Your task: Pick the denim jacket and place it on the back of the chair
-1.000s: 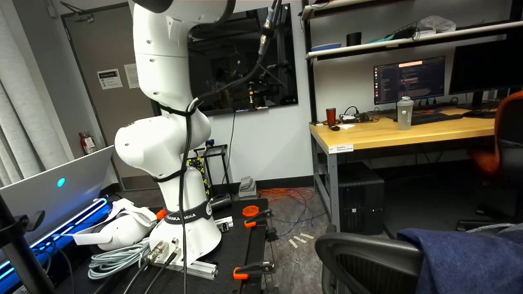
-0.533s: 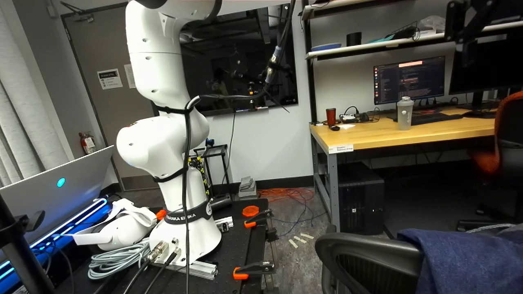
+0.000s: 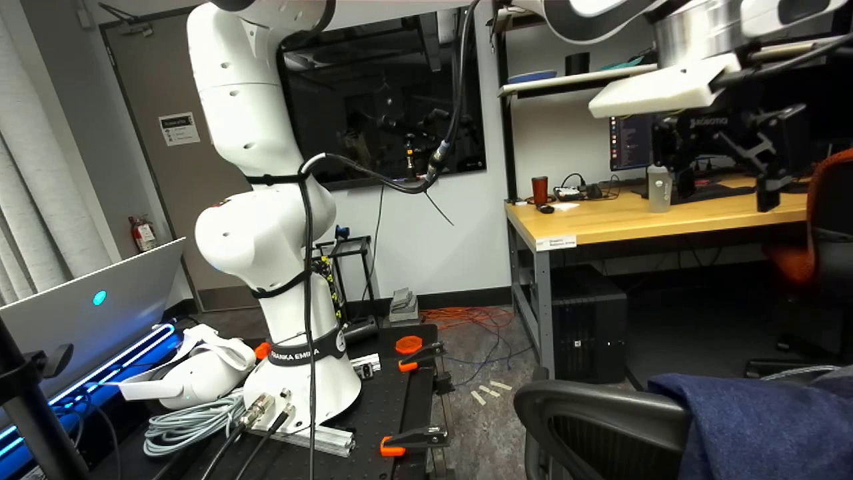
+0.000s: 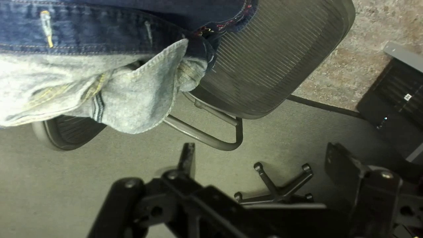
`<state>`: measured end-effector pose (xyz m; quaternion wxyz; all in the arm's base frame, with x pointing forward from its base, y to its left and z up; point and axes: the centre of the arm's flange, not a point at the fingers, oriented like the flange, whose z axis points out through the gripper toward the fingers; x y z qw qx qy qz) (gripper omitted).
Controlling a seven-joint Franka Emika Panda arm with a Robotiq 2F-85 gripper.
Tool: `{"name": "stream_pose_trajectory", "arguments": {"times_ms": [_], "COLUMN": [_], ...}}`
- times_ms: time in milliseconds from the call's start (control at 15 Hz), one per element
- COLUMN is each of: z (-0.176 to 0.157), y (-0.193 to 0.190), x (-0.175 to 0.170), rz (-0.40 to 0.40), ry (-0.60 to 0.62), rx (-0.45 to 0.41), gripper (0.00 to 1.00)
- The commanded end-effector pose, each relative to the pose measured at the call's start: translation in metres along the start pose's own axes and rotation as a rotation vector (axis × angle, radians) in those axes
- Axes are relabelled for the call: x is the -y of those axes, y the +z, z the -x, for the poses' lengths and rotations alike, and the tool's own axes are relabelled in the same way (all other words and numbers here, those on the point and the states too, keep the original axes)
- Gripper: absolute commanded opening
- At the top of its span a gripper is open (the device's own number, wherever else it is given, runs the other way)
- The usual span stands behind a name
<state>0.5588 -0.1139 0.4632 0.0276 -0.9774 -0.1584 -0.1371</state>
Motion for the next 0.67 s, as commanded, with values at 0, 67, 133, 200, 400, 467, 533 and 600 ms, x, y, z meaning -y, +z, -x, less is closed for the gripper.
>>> {"name": "stream_pose_trajectory", "arguments": {"times_ms": [0,67,133,200,400,467,533,600], "z": [0.0049,0.0082,0.0102,0.0111,0.012,0.0123,0.0126,0.0128], "y": [0.0052,0.0067,0.0055,0.0031,0.0003,0.0005,0.0008,0.001], "x": [0.0061,0.0093,0.0097,0.0092,0.0086,0.0087,0.0088,0.0088], "rz": [0.0,0.0,0.0,0.003,0.005,0.005,0.004,0.004], "ry": [0.0,0.001,0.003,0.004,0.006,0.006,0.006,0.007], "rx": [0.001,0.001,0.001,-0.002,-0.006,-0.005,-0.005,-0.004], "gripper": [1.0,1.0,1.0,1.0,1.0,1.0,1.0,1.0]}}
